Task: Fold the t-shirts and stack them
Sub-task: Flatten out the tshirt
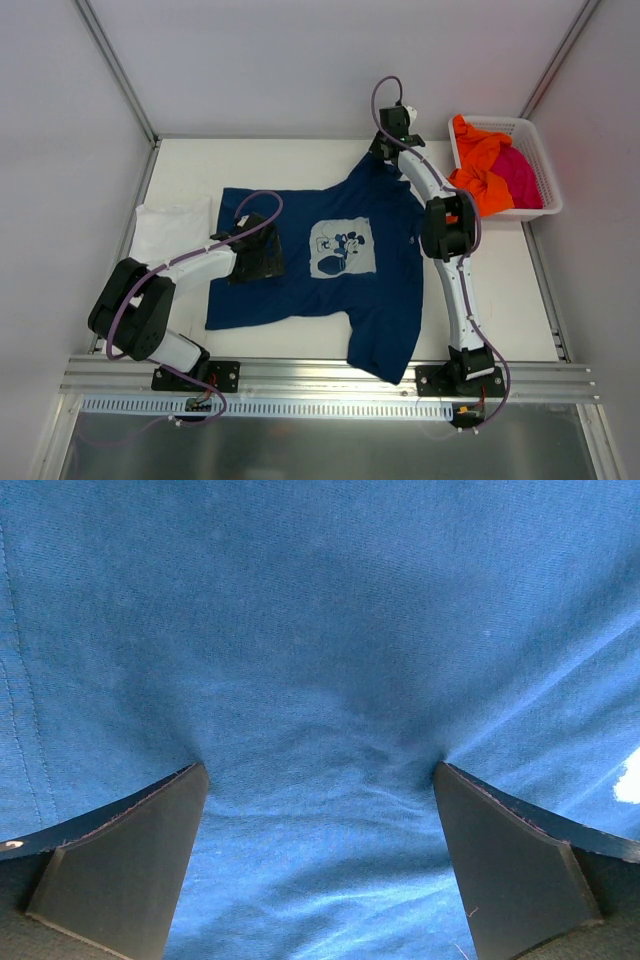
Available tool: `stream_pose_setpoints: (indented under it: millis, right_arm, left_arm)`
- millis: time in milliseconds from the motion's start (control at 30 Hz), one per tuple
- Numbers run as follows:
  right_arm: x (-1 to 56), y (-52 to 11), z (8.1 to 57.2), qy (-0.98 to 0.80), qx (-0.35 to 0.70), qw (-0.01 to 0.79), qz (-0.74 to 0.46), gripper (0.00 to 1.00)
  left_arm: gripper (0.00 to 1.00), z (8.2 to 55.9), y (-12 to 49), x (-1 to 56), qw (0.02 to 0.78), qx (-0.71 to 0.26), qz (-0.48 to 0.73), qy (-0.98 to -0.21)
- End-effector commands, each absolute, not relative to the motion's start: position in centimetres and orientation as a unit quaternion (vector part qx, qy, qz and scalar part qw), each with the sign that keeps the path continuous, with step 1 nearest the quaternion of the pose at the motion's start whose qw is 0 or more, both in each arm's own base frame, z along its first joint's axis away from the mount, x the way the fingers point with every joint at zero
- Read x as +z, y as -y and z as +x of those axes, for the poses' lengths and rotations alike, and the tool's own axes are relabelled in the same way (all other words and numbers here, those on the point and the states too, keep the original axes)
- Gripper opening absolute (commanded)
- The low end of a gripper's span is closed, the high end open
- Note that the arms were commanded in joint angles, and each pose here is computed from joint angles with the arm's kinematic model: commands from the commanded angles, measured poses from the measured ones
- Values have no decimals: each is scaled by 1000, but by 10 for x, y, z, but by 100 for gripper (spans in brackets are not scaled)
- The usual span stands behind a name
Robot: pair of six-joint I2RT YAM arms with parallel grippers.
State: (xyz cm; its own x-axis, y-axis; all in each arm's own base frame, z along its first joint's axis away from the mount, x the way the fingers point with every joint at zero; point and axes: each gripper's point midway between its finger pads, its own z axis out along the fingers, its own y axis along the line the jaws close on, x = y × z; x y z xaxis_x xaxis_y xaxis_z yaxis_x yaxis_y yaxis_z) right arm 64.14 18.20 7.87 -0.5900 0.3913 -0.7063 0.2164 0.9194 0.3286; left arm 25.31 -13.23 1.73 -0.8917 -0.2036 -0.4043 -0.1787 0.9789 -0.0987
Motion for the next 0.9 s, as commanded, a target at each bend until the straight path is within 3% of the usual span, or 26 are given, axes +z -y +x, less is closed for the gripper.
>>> stream_pose_setpoints:
  millis: [0, 200, 300, 333, 433, 467, 667, 767, 800, 867]
  right_arm:
    - [134, -189, 672, -832, 141, 498, 201, 6]
    - [150, -192, 690, -797, 174, 534, 222, 6]
    - [153, -202, 698, -785, 208, 542, 217, 16]
    - [153, -204, 700, -783, 217, 541, 218, 23]
    - [146, -207, 707, -778, 238, 542, 209, 67]
    - [145, -209, 708, -779, 241, 542, 204, 98]
    - [173, -216, 696, -773, 253, 565, 141, 100]
    - [215, -216, 669, -775, 231, 581, 89, 99]
    - [260, -212, 653, -764, 227, 599, 77, 100]
    - [253, -208, 623, -795, 195, 573, 51, 100]
  left_arm:
    - [99, 236, 135, 3, 162, -40, -109, -980]
    - [99, 242, 141, 7, 164, -50, -105, -980]
    - [99, 243, 143, 6, 161, -51, -104, -980]
    - [99, 244, 143, 6, 161, -51, -103, -980]
    - [99, 244, 143, 5, 158, -50, -104, -981]
    - [99, 244, 143, 4, 158, -50, -104, -981]
    - [99, 247, 142, 9, 170, -49, -104, -979]
    - [99, 255, 143, 21, 191, -54, -102, -975]
    - [99, 257, 144, 24, 197, -57, -103, -973]
    - [99, 264, 147, 35, 212, -67, -100, -970]
